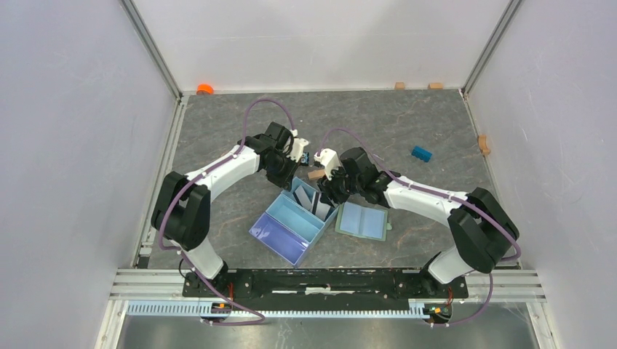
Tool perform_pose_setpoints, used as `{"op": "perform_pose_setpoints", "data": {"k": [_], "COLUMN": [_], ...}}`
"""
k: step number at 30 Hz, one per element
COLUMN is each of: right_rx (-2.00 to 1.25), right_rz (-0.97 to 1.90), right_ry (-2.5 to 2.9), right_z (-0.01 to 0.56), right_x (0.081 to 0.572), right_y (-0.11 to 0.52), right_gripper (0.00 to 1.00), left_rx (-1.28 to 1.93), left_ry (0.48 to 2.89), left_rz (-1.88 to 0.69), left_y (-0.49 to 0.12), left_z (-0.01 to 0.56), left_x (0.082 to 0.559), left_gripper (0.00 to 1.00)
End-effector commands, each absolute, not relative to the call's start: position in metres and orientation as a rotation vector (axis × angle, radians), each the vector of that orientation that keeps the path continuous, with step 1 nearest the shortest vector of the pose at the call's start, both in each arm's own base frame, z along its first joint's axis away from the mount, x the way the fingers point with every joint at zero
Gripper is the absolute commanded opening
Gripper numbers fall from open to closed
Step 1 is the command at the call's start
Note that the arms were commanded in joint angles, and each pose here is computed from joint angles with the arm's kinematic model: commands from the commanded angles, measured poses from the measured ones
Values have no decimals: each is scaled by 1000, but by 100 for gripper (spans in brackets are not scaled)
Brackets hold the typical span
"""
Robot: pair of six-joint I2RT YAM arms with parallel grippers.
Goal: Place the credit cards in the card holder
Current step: Pick up the credit card from the storage box.
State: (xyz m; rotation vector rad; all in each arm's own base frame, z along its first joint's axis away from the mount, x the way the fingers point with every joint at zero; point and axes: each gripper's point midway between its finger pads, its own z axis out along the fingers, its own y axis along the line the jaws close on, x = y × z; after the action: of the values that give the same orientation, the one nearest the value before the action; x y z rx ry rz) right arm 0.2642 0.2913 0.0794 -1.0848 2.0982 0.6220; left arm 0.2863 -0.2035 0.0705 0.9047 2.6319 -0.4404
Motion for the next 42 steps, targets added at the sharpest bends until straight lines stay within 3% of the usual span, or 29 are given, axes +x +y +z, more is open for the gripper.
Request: {"op": "perform_pose_setpoints", "data": {"k": [1,12,19,32,42], "right_rx": [-1071,-1056,-1041,-1077,-995], "right_rz": [587,615,642,796,829], "right_ry": [2037,2024,2007,1980,1921], "right_z": [98,105,112,117,149], "right_x": [276,272,268,246,244], "right_y": [291,292,292,302,301], "right_gripper": [50,33,28,0,0], "left_rx": [926,925,911,876,825], "left_ry": [2688,2687,2696,2714,2732], "left_rz": [-445,-441,-412,-347,-310], "left_y": [-202,-202,-199,-191,-180], "left_z": [54,54,53,49,49], "left_x": [279,280,282,287,293], "left_gripper": [2,2,2,2,2]}}
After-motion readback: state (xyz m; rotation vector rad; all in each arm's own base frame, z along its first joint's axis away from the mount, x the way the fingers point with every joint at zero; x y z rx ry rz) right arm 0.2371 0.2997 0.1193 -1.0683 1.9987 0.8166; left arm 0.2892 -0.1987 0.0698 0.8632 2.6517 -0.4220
